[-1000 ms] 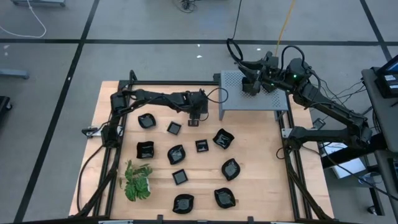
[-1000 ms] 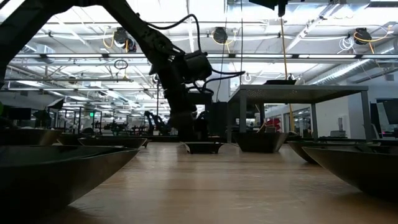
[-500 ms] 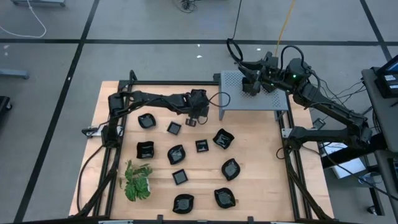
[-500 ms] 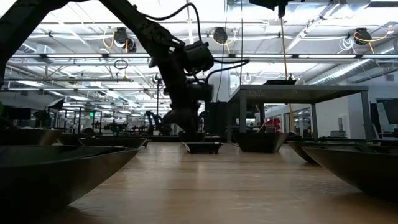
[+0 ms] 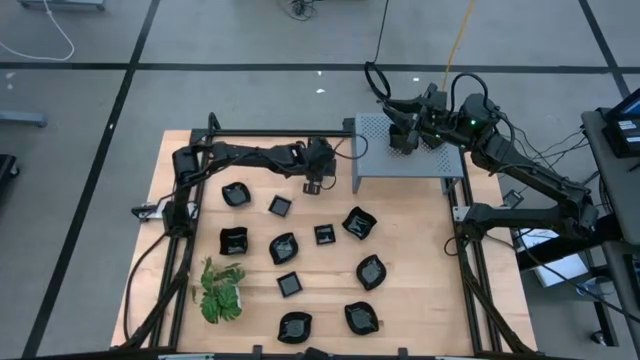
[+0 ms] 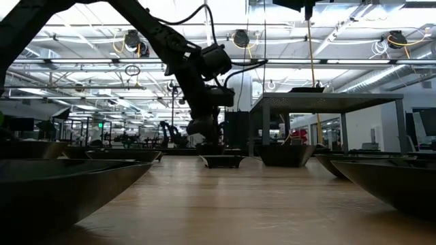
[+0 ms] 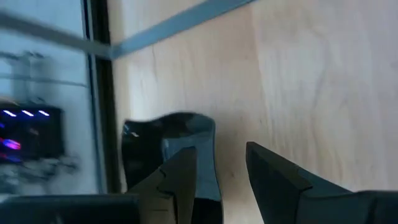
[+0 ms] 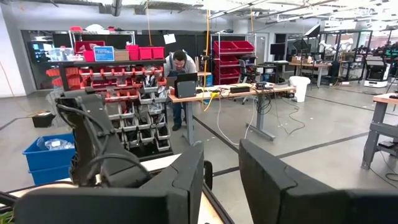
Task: Pick & Place Mini shaped plates
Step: Move the black distorted square plate to the middle of the table
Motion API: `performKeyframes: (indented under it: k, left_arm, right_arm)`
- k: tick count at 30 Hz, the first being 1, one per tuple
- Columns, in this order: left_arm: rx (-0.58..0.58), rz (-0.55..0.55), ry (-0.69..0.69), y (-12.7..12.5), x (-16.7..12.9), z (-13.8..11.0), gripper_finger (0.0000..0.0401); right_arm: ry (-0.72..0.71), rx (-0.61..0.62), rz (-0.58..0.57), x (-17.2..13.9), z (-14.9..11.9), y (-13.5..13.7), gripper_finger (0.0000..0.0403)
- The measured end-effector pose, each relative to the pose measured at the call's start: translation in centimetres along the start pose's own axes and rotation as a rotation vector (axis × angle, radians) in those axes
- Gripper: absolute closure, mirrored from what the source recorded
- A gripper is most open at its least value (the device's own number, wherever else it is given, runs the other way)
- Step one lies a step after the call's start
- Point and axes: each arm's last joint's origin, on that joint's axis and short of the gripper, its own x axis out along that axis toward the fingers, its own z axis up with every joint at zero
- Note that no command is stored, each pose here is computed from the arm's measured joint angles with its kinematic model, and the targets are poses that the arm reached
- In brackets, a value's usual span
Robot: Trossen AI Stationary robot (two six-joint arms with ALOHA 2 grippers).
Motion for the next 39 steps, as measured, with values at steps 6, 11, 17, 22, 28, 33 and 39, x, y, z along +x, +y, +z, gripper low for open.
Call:
performKeyframes:
  k: [6,11,17,22,28,33,39]
  left_arm:
    - [-0.121,-0.031,0.05,0.3,1.5,-1.6,0.0256]
    - [-0.134,-0.007,0.099,0.6,1.9,-2.2,0.0267]
    - [-0.115,-0.018,0.089,-0.1,1.7,-1.6,0.0368]
    - [-0.078,-0.058,0.051,-1.8,1.1,-0.2,0.039]
    - [0.061,-0.152,-0.047,-4.7,-2.8,2.6,0.0394]
    - [0.168,-0.21,-0.124,-7.1,-6.0,4.4,0.0395]
    - [0.232,-0.23,-0.204,-9.8,-9.0,6.2,0.0396]
  right_arm:
    - [0.001,0.001,0.0,0.0,0.0,0.0,0.0314]
    - [0.002,0.004,0.001,0.0,0.0,0.0,0.0314]
    - [0.012,0.029,0.0,0.0,-0.1,0.0,0.0314]
    - [0.03,0.034,0.0,0.0,-0.3,0.0,0.0314]
    - [0.056,0.039,-0.001,0.0,-0.6,0.0,0.0314]
    - [0.073,0.042,-0.002,0.0,-0.7,0.0,0.0314]
    - [0.102,0.048,-0.003,0.0,-1.0,0.0,0.0314]
